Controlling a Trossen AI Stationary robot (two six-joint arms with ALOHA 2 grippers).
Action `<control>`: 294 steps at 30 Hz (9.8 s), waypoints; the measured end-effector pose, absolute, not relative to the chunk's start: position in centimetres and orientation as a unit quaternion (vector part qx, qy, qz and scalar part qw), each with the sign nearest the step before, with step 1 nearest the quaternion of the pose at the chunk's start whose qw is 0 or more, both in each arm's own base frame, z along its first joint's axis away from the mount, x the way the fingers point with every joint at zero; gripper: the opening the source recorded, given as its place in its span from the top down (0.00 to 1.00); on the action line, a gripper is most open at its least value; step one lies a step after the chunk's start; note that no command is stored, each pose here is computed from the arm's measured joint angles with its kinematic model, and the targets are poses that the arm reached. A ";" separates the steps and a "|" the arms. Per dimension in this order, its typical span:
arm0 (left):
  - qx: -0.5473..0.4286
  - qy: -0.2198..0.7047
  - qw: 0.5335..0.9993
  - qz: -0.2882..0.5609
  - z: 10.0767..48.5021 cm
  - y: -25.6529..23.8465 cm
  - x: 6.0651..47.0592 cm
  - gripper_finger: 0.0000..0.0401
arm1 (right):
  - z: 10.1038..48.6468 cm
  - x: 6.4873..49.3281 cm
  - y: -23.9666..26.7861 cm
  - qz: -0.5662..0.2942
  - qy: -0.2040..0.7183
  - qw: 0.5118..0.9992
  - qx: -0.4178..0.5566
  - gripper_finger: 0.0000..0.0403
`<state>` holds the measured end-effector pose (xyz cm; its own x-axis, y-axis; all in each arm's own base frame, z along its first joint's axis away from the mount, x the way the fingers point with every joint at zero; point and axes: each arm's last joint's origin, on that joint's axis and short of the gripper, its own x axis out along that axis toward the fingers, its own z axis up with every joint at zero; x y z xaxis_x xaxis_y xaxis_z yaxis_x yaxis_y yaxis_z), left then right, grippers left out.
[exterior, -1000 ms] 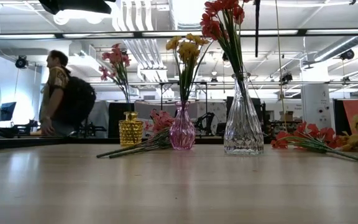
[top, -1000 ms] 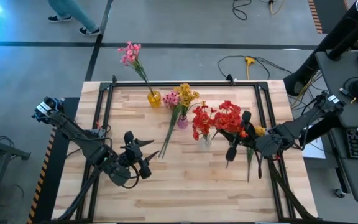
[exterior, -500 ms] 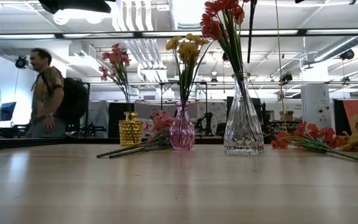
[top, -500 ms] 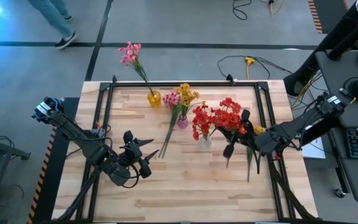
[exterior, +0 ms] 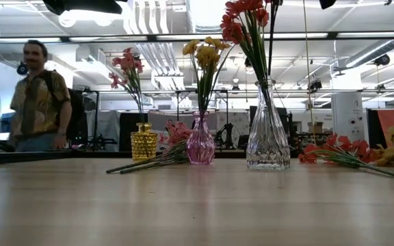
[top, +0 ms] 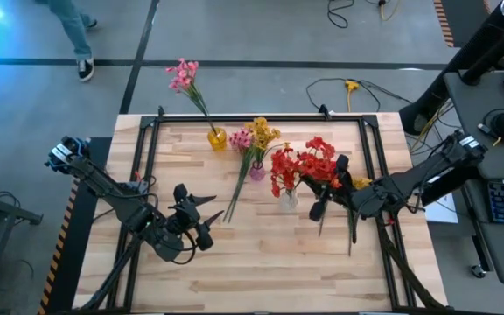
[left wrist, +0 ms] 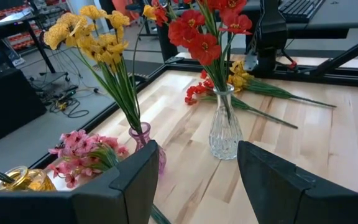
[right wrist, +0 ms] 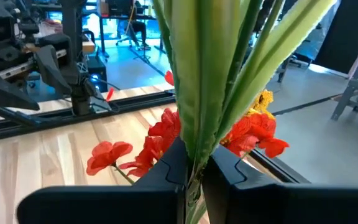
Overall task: Sort flowers into vase by color
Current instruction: Put the bottom red flowers into the transparent vase, then put the yellow flowers into the violet vase
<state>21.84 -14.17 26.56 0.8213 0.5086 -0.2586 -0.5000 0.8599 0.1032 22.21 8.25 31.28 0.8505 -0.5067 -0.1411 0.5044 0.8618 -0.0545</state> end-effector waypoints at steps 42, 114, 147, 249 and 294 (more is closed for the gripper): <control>0.021 0.141 0.954 0.264 26.6 -14.2 21.8 0.50 | 29.8 23.4 8.7 -0.289 0.086 0.953 0.004 0.73; 0.011 0.323 0.917 0.234 24.6 -6.5 24.4 0.50 | 22.9 14.7 8.1 -0.390 0.592 0.573 0.411 0.45; 0.097 0.267 0.937 0.203 27.2 -4.8 24.3 0.50 | 15.9 17.5 9.1 -0.435 0.617 0.552 0.355 0.45; 0.044 0.175 0.981 0.066 30.1 -8.5 24.7 0.50 | 45.3 21.3 11.5 -0.380 0.133 0.909 -0.102 0.94; 0.127 -0.075 0.983 -0.105 33.0 -17.1 25.9 0.50 | 38.5 35.9 20.1 0.042 -0.058 0.985 -0.158 0.94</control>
<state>25.92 -17.12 32.96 0.9665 -0.2262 0.1212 0.1879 0.9456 0.2657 35.89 20.08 38.48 0.9898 0.1009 0.1007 -0.0642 0.9464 -0.3166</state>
